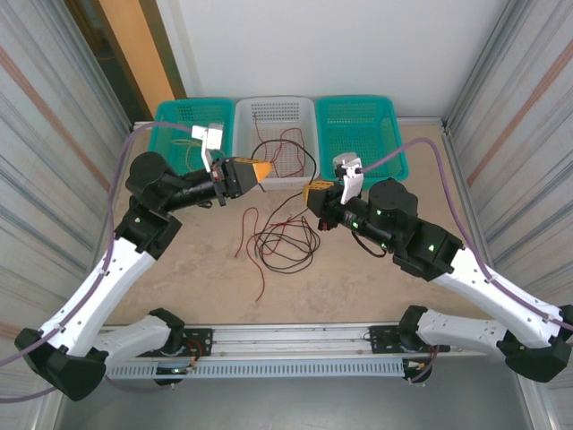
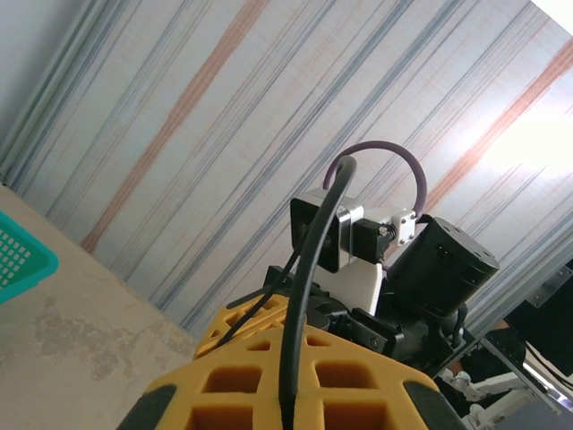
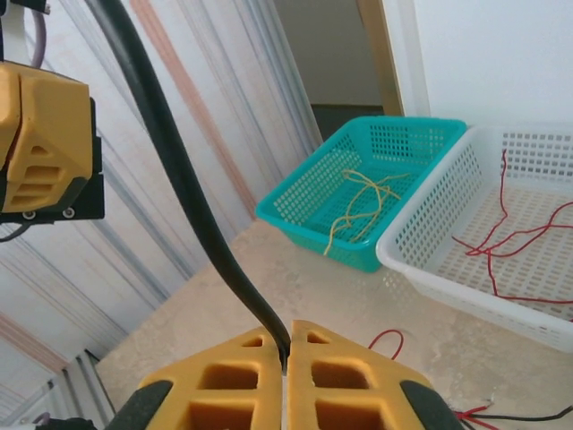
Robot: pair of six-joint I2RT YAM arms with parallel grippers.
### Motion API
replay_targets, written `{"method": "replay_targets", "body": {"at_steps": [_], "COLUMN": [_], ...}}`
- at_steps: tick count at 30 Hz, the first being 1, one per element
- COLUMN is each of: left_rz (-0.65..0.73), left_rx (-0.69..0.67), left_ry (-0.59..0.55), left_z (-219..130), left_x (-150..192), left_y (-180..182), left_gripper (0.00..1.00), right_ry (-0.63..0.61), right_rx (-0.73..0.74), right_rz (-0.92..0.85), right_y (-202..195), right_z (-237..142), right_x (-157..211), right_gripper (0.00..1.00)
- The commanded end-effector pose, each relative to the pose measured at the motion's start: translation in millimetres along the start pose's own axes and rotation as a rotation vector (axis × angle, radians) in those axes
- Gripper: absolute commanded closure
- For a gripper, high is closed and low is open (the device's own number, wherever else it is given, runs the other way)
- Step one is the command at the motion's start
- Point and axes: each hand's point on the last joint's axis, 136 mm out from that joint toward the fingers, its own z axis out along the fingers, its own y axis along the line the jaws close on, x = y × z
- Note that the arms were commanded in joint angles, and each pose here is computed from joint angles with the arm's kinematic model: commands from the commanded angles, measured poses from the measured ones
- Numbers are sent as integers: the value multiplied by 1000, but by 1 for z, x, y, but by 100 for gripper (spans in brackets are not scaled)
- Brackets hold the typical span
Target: Untangle the cables
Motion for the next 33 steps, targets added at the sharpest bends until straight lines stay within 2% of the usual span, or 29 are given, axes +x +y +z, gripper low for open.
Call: {"method": "replay_targets", "body": {"at_steps": [1, 2, 5, 11, 15, 20, 23, 25, 26, 27, 29, 33], "left_rz": [-18, -32, -70, -101, -110, -113, -120, -121, -125, -126, -139, -185], "left_rx": [-49, -70, -151, -322, -406, -462, -501, -530, -546, -558, -581, -605], "left_ry": [-19, -22, -31, -10, 8, 20, 27, 31, 32, 31, 31, 14], "left_z": [-4, -6, -11, -26, -38, -49, -54, -58, -60, -62, -66, -71], "left_x": [-2, -1, 4, 28, 43, 55, 60, 61, 62, 62, 64, 68], "left_y": [13, 19, 44, 83, 99, 109, 117, 121, 124, 126, 132, 146], "left_gripper": [97, 89, 47, 26, 19, 14, 9, 8, 8, 8, 1, 1], "right_ry": [-18, -19, -23, 32, 54, 68, 131, 184, 227, 261, 305, 347], "right_rx": [51, 73, 148, 366, 534, 725, 768, 797, 806, 809, 786, 749], "right_rz": [-5, -2, 16, 101, 153, 259, 354, 399, 422, 437, 440, 395], "right_y": [-7, -11, -29, -96, -157, -254, -309, -334, -343, -347, -341, -309], "right_z": [-4, -5, -6, 2, 9, 24, 42, 51, 55, 58, 63, 63], "right_x": [-11, -11, -13, -23, -49, -78, -72, -64, -54, -46, -29, 9], "right_gripper": [100, 100, 100, 100, 100, 100, 87, 70, 63, 51, 51, 50]}}
